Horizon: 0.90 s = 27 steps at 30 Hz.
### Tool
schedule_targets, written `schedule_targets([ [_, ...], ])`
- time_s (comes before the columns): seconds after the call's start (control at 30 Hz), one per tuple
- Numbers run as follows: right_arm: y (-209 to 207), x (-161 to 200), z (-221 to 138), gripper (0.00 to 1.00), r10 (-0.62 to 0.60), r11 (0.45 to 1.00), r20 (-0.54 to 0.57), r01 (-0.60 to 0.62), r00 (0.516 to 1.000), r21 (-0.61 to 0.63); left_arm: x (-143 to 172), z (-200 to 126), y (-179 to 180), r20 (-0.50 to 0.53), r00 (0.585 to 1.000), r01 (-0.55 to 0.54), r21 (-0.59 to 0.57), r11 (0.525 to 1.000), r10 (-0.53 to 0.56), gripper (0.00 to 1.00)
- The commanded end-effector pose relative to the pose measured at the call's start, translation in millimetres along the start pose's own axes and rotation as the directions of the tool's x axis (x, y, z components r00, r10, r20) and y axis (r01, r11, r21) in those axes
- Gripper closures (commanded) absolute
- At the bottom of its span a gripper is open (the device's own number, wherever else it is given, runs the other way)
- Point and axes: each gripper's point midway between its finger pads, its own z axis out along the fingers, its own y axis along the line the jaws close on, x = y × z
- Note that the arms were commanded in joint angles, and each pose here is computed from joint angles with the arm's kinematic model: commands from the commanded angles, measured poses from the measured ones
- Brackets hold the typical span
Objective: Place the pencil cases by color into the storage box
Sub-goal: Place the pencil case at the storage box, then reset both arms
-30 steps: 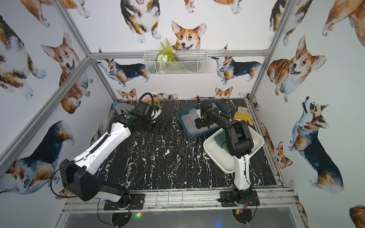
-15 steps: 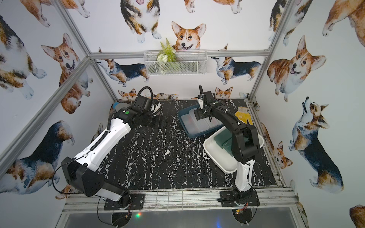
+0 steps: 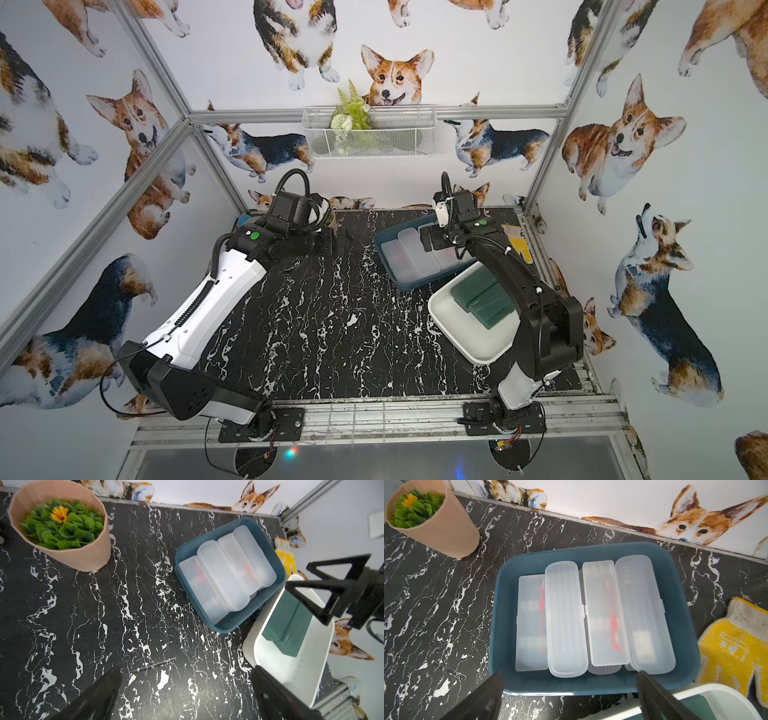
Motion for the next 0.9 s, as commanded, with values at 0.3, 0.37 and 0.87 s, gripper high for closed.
schedule_targets([
  [0.3, -13, 14, -92, 0.00, 0.009, 1.000, 0.190, -0.015, 0.982, 0.028, -44, -44, 42, 0.301, 0.952, 0.122, -0.193, 0.974, -0.060, 0.00],
  [0.37, -17, 20, -104, 0.00, 0.012, 0.999, 0.230, -0.023, 0.973, 0.042, -44, -57, 56, 0.381, 0.923, 0.147, -0.229, 0.962, -0.051, 0.00],
  [0.87, -41, 86, -131, 0.00, 0.067, 0.986, 0.419, -0.123, 0.906, 0.108, 23, -87, 185, 0.556, 0.812, 0.231, -0.588, 0.775, 0.180, 0.00],
])
